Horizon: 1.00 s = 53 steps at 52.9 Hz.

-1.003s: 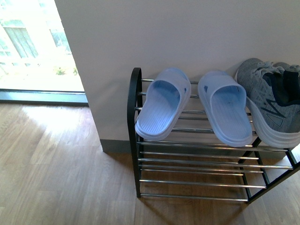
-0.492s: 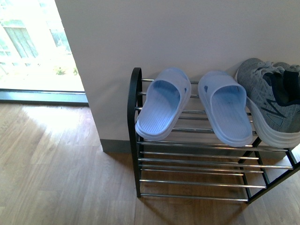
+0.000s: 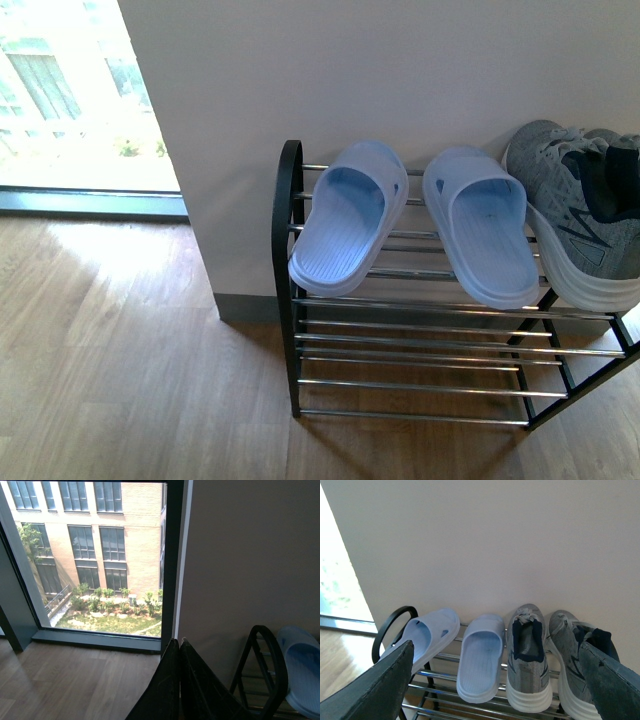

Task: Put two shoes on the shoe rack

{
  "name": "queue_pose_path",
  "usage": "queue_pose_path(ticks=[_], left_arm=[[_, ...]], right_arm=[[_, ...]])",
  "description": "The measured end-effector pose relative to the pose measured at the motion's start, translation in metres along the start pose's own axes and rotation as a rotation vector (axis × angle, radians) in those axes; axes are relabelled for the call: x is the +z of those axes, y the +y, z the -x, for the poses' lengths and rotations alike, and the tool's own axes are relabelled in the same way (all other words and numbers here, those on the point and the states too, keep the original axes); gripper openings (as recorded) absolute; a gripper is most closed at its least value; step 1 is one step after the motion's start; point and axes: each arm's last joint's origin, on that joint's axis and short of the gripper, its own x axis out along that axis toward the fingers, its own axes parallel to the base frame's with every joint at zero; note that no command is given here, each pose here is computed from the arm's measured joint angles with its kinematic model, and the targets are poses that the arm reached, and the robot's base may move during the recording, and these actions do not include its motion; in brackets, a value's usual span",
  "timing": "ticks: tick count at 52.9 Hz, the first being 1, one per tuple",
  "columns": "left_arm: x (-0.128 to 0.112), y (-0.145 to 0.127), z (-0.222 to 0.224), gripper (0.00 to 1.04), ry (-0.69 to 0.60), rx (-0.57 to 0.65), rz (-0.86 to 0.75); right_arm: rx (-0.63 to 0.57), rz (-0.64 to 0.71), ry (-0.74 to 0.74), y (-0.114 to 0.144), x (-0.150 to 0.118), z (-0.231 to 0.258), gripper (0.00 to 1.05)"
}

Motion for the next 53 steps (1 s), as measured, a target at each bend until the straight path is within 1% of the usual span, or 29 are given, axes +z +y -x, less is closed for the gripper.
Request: queue_pose_path(ticks=[25, 29, 32, 44, 45, 49, 53], left_arm=[[0.000, 0.000, 0.009, 0.01, 0.000, 0.000, 0.000], [-0.005, 0.000, 0.016, 0.01, 0.035, 0.000, 0.000], [-0.004, 0.000, 0.019, 0.01, 0.015, 0.000, 0.000], [-0.004, 0.000, 0.019, 0.02, 0.018, 0.001, 0.000], [-0.004, 0.000, 0.019, 0.04, 0.018, 0.001, 0.000], [-0.004, 0.000, 0.019, 0.20, 0.018, 0.001, 0.000], [-0.004, 0.000, 0.019, 0.38, 0.018, 0.001, 0.000]], right_arm=[[0.000, 0.000, 0.000, 0.000, 0.000, 0.000, 0.95], [0.000, 0.000, 0.000, 0.000, 0.000, 0.000, 0.95], [0.000, 0.000, 0.000, 0.000, 0.000, 0.000, 0.95], [0.000, 0.000, -0.001, 0.000, 0.000, 0.000, 0.95], [0.000, 0.000, 0.000, 0.000, 0.000, 0.000, 0.95], [0.000, 0.000, -0.001, 0.000, 0.000, 0.000, 0.95], [0.000, 0.000, -0.001, 0.000, 0.000, 0.000, 0.95]])
